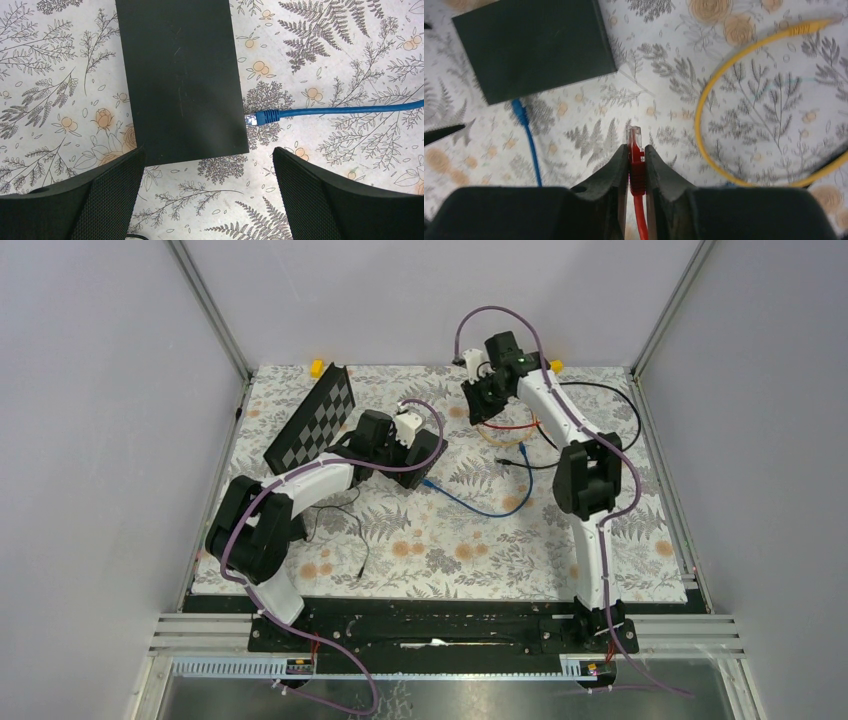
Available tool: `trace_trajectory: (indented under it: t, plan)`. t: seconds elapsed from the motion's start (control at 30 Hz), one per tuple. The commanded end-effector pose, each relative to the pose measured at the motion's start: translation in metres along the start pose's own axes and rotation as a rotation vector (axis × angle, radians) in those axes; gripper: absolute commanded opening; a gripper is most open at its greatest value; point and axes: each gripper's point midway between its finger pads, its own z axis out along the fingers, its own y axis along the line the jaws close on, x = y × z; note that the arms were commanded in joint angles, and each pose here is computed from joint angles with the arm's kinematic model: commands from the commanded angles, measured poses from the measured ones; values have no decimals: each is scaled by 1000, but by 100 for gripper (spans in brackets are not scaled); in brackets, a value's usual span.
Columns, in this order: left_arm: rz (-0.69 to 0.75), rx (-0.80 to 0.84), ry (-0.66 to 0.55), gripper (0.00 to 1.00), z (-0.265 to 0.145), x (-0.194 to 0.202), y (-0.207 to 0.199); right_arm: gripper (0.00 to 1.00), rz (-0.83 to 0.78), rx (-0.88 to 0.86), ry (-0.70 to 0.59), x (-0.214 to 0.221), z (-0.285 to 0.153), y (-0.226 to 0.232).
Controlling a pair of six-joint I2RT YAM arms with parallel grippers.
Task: Pull the plug from the switch port
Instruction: Place the connector at the center of the board.
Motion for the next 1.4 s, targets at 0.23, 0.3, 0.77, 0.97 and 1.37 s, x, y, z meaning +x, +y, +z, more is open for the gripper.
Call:
trace_trajectory:
  t: [0.23, 0.3, 0.77, 0.97, 1.37]
  plan:
    - [23, -2, -21, 99, -5, -2, 0, 1, -100, 89, -64, -26, 63, -24]
    - [21, 2, -19, 99, -4, -1, -1, 5, -113, 60, -42, -20, 78, -24]
    - [18, 12, -3, 99, -6, 3, -3, 35, -74, 6, 18, 5, 118, -28]
    - [26, 5, -2, 99, -9, 0, -2, 63, -37, -7, -29, -9, 89, -26]
    - [44, -51, -29, 99, -25, -11, 10, 89, 30, -202, -182, -39, 8, 32]
